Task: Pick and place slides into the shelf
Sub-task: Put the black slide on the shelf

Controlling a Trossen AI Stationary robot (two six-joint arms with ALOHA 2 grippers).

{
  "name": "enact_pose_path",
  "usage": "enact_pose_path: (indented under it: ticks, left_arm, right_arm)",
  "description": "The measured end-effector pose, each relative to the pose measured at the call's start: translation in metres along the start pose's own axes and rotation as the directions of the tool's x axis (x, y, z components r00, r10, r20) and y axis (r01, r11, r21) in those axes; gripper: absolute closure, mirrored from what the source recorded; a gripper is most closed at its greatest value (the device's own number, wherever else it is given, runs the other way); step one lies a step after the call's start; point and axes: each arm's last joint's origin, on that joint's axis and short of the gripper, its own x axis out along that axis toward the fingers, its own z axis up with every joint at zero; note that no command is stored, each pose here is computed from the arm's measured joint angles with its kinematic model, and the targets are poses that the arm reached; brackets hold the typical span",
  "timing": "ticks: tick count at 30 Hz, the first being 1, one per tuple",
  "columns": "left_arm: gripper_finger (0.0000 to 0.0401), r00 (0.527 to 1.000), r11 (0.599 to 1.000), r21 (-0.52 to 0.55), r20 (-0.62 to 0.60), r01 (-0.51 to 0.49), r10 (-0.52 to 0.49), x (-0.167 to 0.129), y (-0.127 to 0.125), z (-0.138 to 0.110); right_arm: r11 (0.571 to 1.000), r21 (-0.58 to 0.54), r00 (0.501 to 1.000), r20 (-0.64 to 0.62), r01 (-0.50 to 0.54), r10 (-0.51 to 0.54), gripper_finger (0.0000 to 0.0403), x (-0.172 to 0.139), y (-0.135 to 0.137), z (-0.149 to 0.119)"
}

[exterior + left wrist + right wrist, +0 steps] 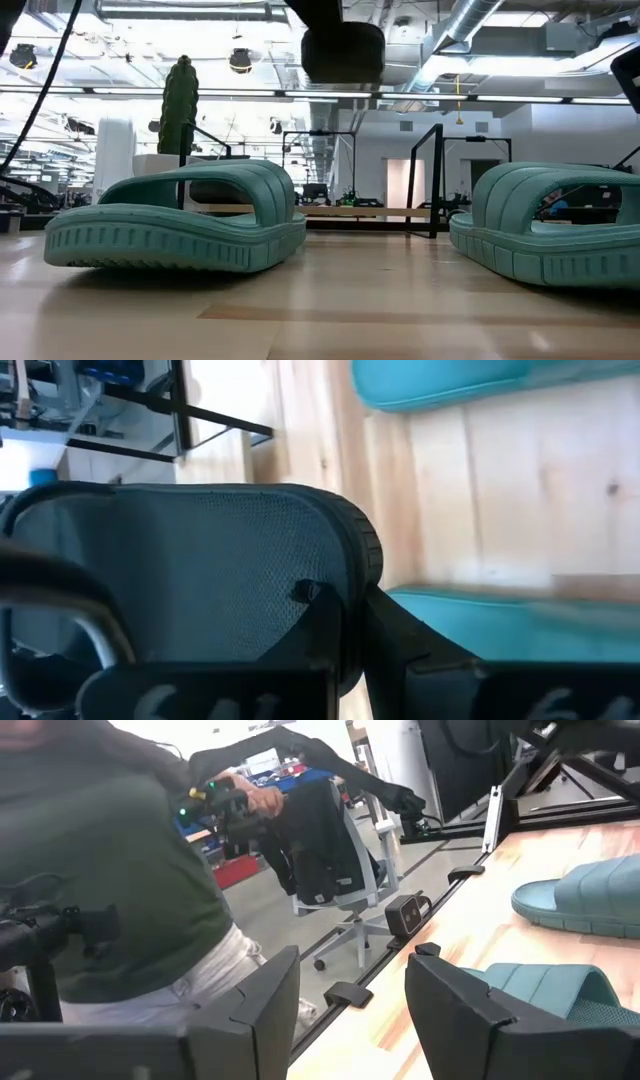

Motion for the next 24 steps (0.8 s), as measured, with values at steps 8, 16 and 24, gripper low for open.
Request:
enact_pose_path:
  ticks: [8, 16, 24]
  left_arm:
    - [0.0399, 1.0, 1.0, -0.003, -0.017, 0.011, -0.011, 0.007, 0.055, -0.004]
    - [0.0399, 0.999, 0.999, -0.032, -0.048, 0.018, -0.02, 0.0, 0.12, -0.048]
    - [0.0399, 0.992, 0.99, -0.131, 0.124, 0.048, -0.032, 0.007, 0.131, -0.088]
  right_arm:
    - [1.0, 0.0, 1.0, 0.0, 0.0, 0.0, 0.0234, 0.0, 0.0, 0.0]
    - [1.0, 0.0, 1.0, 0.0, 0.0, 0.0, 0.0234, 0.0, 0.0, 0.0]
    - [1.0, 0.0, 1.0, 0.0, 0.0, 0.0, 0.0234, 0.0, 0.0, 0.0]
